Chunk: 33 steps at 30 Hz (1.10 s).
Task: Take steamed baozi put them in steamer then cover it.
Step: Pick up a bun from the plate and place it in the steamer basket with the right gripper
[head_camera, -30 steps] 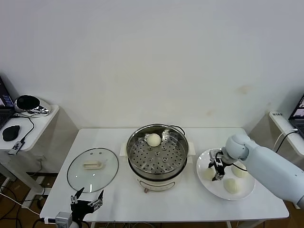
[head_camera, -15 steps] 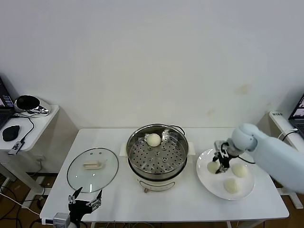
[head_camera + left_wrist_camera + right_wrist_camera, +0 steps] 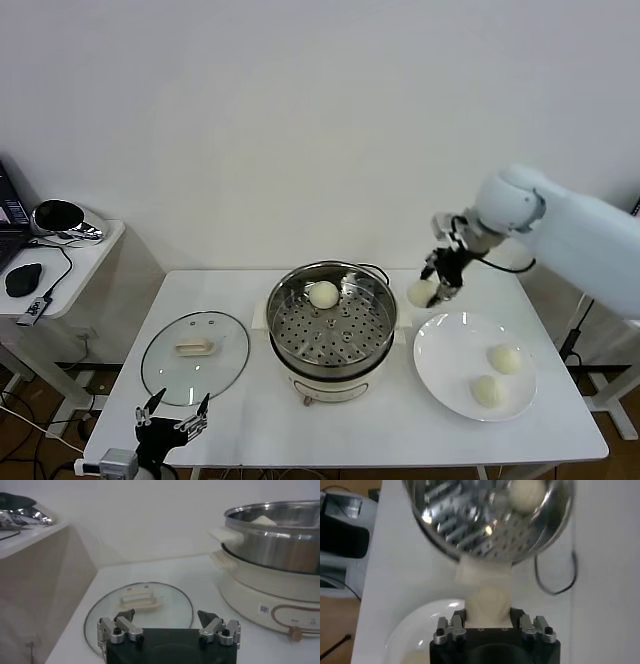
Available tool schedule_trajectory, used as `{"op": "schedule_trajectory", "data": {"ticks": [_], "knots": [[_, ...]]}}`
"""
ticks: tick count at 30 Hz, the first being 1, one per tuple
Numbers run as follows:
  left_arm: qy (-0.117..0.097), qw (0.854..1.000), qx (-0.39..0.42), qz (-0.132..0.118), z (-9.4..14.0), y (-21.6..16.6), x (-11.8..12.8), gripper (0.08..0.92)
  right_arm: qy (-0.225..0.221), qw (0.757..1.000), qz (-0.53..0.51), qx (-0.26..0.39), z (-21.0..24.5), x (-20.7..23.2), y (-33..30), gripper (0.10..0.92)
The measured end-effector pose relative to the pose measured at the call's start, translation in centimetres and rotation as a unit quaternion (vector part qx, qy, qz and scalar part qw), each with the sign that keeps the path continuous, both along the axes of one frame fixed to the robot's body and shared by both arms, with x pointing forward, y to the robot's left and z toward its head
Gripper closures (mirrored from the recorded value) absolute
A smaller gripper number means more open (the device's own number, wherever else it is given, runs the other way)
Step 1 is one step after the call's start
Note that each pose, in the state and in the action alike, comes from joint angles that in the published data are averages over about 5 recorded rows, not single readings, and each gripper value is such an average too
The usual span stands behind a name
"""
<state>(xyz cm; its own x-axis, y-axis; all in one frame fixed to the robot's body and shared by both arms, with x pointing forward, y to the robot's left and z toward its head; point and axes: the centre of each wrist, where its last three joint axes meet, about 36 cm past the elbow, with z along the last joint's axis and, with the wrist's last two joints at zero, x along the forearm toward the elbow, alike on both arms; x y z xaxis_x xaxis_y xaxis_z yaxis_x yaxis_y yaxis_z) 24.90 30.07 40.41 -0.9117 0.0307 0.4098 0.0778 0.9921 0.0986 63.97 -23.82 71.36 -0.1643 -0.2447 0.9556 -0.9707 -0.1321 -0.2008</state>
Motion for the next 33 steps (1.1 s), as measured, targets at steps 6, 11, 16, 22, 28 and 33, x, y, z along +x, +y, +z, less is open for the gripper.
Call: {"op": "schedule_trajectory", "data": {"ticks": [6, 11, 16, 22, 28, 33], "knots": [[-0.007, 1.000, 0.002, 0.002, 0.5, 0.3, 0.1, 0.177, 0.013, 1.000, 0.015, 0.006, 1.1, 0.4, 4.3, 0.463], [-0.014, 1.000, 0.000, 0.003, 1.1, 0.3, 0.1, 0.177, 0.022, 0.999, 0.029, 0.007, 1.0, 0.7, 8.4, 0.462], [-0.022, 1.000, -0.006, 0.003, 1.6, -0.1, 0.2, 0.177, 0.035, 0.999, 0.041, 0.000, -0.4, 1.2, 12.5, 0.463], [-0.027, 1.000, -0.010, 0.003, 2.0, -0.3, 0.1, 0.177, 0.045, 0.997, 0.058, -0.012, -2.8, 1.6, 16.9, 0.469], [-0.030, 0.999, -0.010, 0.001, 2.4, -0.5, -0.1, 0.177, 0.050, 0.996, 0.067, -0.027, -6.0, 2.0, 20.3, 0.464], [-0.033, 0.999, -0.013, -0.001, 2.7, -0.7, -0.1, 0.177, 0.055, 0.995, 0.071, -0.035, -8.3, 2.2, 22.3, 0.464]]}}
